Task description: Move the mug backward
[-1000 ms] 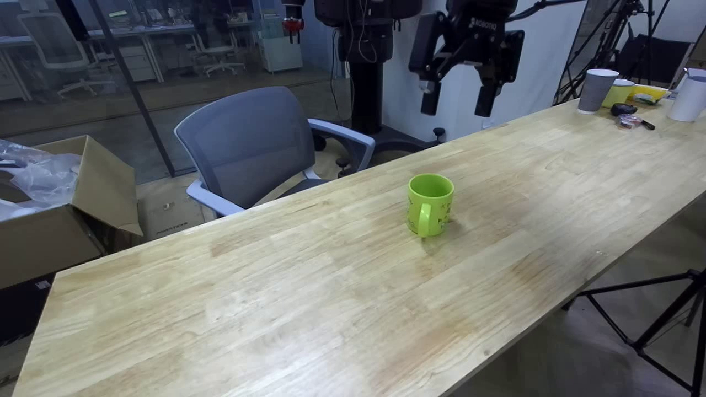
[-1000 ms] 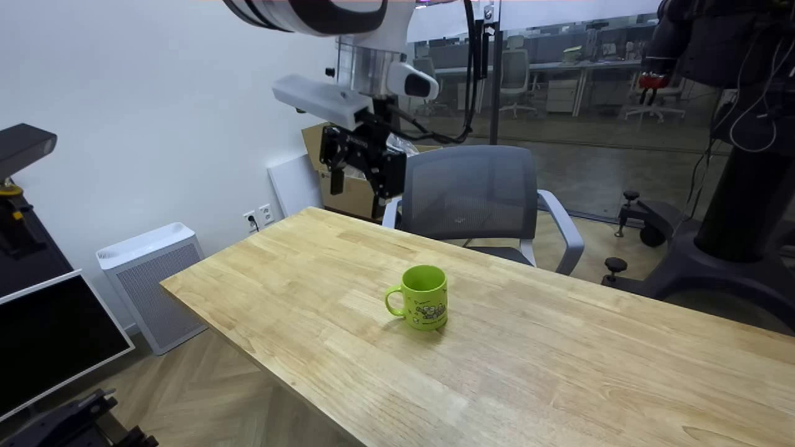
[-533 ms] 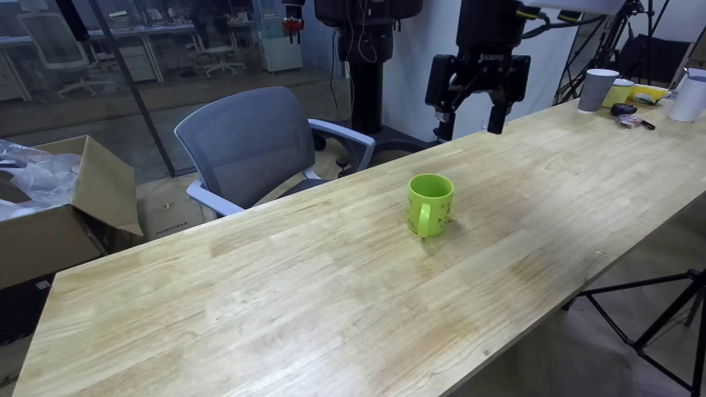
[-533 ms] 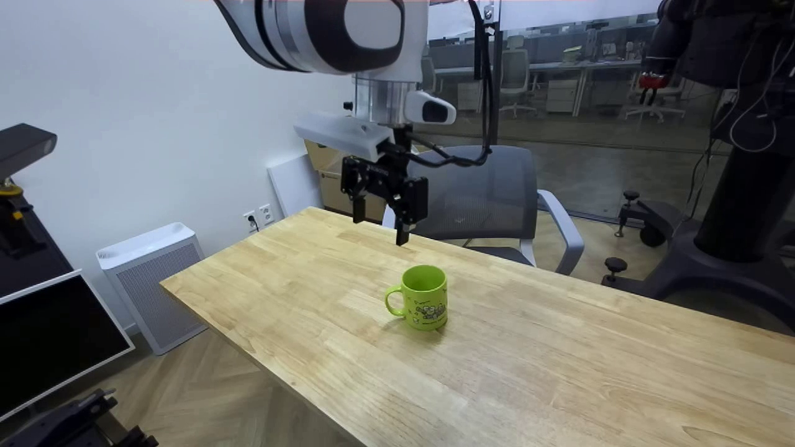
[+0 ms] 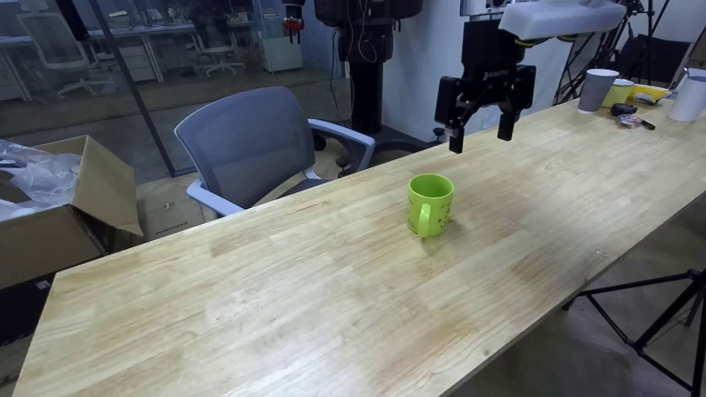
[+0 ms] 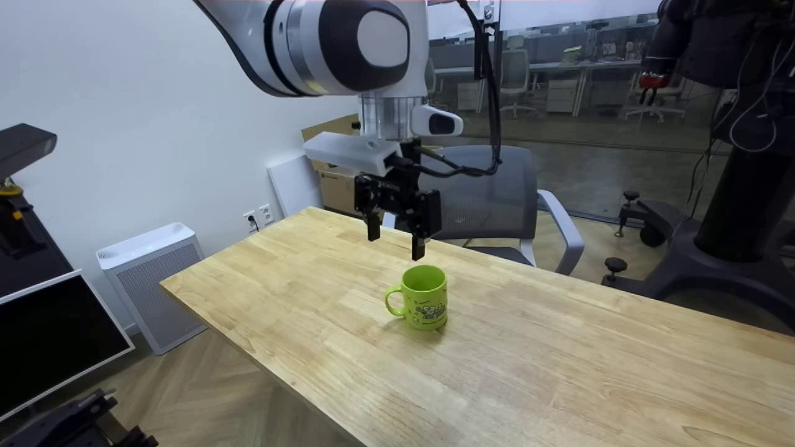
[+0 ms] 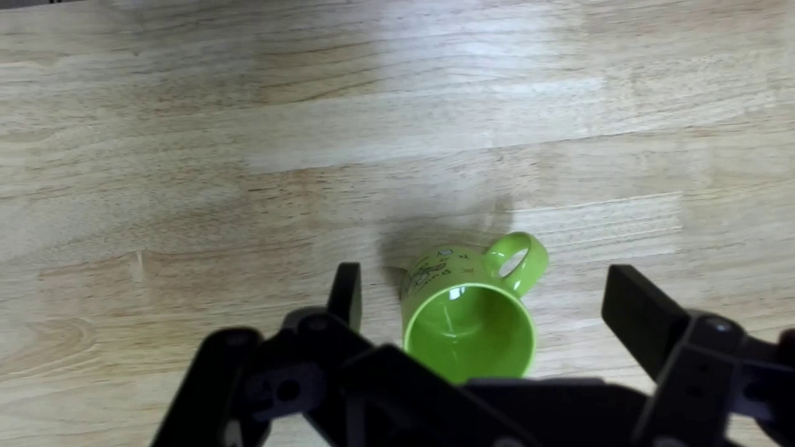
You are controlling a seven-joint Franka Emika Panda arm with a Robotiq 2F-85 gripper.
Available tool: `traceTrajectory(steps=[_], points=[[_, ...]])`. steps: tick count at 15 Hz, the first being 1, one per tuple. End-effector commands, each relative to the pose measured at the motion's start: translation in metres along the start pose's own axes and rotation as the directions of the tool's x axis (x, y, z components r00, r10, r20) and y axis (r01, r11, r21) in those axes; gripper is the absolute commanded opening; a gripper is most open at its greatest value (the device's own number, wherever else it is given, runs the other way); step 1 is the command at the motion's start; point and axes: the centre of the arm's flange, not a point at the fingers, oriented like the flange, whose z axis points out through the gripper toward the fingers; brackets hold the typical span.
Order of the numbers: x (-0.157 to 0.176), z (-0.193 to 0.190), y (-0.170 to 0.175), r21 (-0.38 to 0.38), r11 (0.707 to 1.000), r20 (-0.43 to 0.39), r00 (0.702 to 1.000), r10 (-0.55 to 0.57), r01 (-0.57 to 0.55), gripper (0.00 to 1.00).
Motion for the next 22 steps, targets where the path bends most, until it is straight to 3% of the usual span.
traceTrajectory(steps=[1, 3, 5, 22], points=[[0.013, -0.004, -0.001, -0.079, 0.996, -0.021, 0.999, 0.036, -0.038, 1.00], [0.016, -0.004, 0.001, -0.103, 0.994, -0.023, 0.999, 0.042, -0.044, 1.00], [0.008, -0.002, 0.005, -0.074, 0.997, -0.016, 1.000, 0.014, -0.015, 1.00], [0.019, 0.003, 0.005, -0.082, 0.997, -0.014, 1.000, 0.012, -0.014, 1.00]])
